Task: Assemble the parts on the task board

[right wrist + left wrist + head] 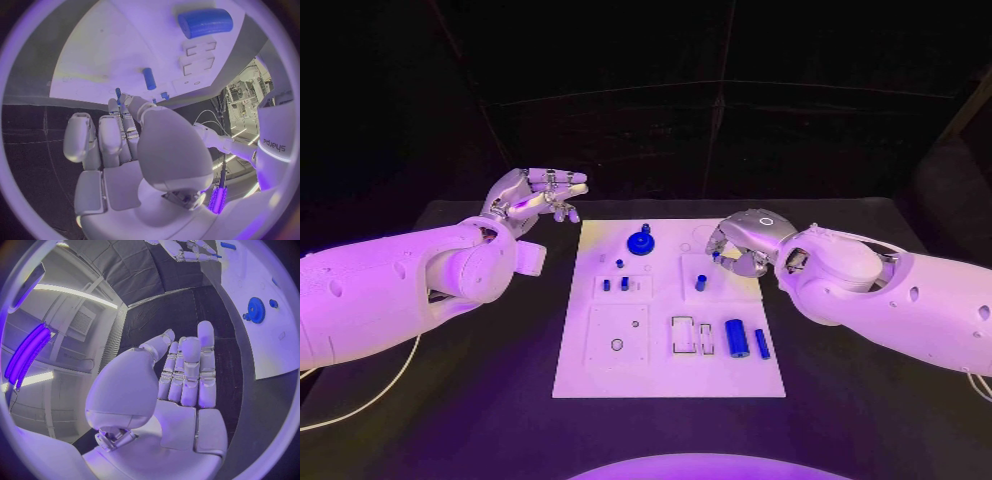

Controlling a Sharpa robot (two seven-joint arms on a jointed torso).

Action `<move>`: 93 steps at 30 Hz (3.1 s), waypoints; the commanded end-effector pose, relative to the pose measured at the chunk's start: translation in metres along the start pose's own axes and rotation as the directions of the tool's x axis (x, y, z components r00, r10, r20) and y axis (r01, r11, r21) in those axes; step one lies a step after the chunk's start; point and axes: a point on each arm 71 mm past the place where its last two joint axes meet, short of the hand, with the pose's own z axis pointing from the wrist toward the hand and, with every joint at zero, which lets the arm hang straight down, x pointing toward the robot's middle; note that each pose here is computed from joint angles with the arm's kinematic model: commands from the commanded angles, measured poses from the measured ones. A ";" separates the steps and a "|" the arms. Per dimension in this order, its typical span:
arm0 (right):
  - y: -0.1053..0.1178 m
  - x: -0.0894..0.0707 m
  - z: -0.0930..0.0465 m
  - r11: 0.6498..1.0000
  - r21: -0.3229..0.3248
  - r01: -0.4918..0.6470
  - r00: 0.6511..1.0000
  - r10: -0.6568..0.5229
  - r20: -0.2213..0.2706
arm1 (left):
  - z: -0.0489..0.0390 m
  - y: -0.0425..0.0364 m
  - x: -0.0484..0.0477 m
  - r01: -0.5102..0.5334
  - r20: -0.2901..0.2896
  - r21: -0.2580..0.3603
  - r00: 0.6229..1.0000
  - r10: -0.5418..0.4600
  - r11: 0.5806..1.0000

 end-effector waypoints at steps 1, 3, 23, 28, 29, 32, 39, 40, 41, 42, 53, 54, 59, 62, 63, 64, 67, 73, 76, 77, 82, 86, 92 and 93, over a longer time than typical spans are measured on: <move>0.012 -0.011 -0.003 0.999 -0.022 -0.049 0.997 0.050 0.064 | 0.0004 -0.0008 0.0005 0.009 -0.010 0.002 1.000 -0.009 1.000; 0.022 -0.017 -0.005 0.997 -0.050 -0.066 0.994 0.070 0.088 | 0.0007 -0.0008 0.0009 0.009 -0.010 0.003 1.000 -0.009 1.000; 0.102 -0.003 0.009 0.943 -0.257 -0.213 0.969 0.237 0.064 | 0.0053 0.0001 0.0106 0.015 -0.029 0.006 0.999 -0.015 1.000; 0.121 0.020 0.013 0.923 -0.288 -0.254 0.963 0.268 0.009 | 0.0069 0.0004 0.0134 0.017 -0.035 0.006 0.999 -0.016 1.000; 0.124 0.024 0.014 0.921 -0.292 -0.257 0.963 0.269 0.001 | 0.0073 0.0004 0.0142 0.017 -0.036 0.007 0.999 -0.017 1.000; 0.128 0.032 0.016 0.919 -0.297 -0.259 0.964 0.267 -0.017 | 0.0080 0.0006 0.0161 0.019 -0.041 0.007 0.999 -0.018 1.000; 0.127 0.043 0.021 0.923 -0.287 -0.257 0.966 0.256 -0.041 | 0.0088 0.0007 0.0177 0.020 -0.044 0.006 0.999 -0.019 1.000; 0.127 0.044 0.022 0.923 -0.286 -0.256 0.966 0.255 -0.044 | 0.0089 0.0007 0.0178 0.020 -0.044 0.006 0.999 -0.019 1.000; 0.127 0.045 0.022 0.924 -0.285 -0.256 0.966 0.254 -0.046 | 0.0090 0.0008 0.0181 0.020 -0.045 0.006 0.999 -0.020 1.000; 0.127 0.046 0.022 0.924 -0.285 -0.256 0.966 0.253 -0.049 | 0.0091 0.0008 0.0182 0.020 -0.046 0.006 0.999 -0.020 1.000; 0.123 0.053 0.025 0.930 -0.269 -0.250 0.968 0.237 -0.082 | 0.0100 0.0011 0.0187 0.020 -0.046 0.005 0.999 -0.020 1.000; 0.123 0.053 0.025 0.930 -0.269 -0.250 0.968 0.236 -0.084 | 0.0101 0.0011 0.0187 0.020 -0.046 0.005 0.999 -0.020 1.000; 0.123 0.054 0.025 0.931 -0.267 -0.249 0.968 0.231 -0.095 | 0.0104 0.0012 0.0189 0.020 -0.047 0.005 0.999 -0.020 1.000; 0.123 0.055 0.025 0.932 -0.266 -0.248 0.968 0.229 -0.101 | 0.0105 0.0012 0.0191 0.020 -0.048 0.005 0.999 -0.020 1.000; 0.122 0.055 0.025 0.932 -0.266 -0.247 0.968 0.227 -0.104 | 0.0105 0.0012 0.0191 0.020 -0.048 0.005 0.999 -0.020 1.000; 0.123 0.056 0.025 0.932 -0.266 -0.247 0.968 0.226 -0.107 | 0.0105 0.0012 0.0191 0.020 -0.048 0.005 0.999 -0.020 1.000; 0.123 0.057 0.025 0.932 -0.266 -0.247 0.968 0.224 -0.115 | 0.0104 0.0012 0.0191 0.021 -0.048 0.005 0.999 -0.020 1.000; 0.124 0.060 0.024 0.931 -0.268 -0.249 0.967 0.222 -0.129 | 0.0105 0.0013 0.0191 0.021 -0.048 0.004 0.999 -0.020 1.000; 0.124 0.061 0.024 0.930 -0.268 -0.250 0.966 0.221 -0.134 | 0.0106 0.0013 0.0194 0.021 -0.050 0.004 0.999 -0.021 1.000; 0.124 0.061 0.024 0.930 -0.268 -0.250 0.966 0.221 -0.135 | 0.0106 0.0013 0.0194 0.022 -0.050 0.004 0.998 -0.021 1.000; 0.125 0.062 0.023 0.930 -0.268 -0.251 0.965 0.219 -0.142 | 0.0108 0.0014 0.0194 0.022 -0.051 0.003 0.998 -0.022 1.000; 0.125 0.063 0.023 0.929 -0.270 -0.252 0.965 0.219 -0.147 | 0.0110 0.0015 0.0193 0.022 -0.051 0.003 0.998 -0.021 1.000; 0.125 0.063 0.022 0.930 -0.268 -0.250 0.965 0.216 -0.151 | 0.0105 0.0014 0.0190 0.022 -0.050 0.002 0.999 -0.021 1.000; 0.125 0.063 0.022 0.930 -0.268 -0.250 0.965 0.216 -0.151 | 0.0105 0.0014 0.0189 0.022 -0.050 0.002 0.999 -0.022 1.000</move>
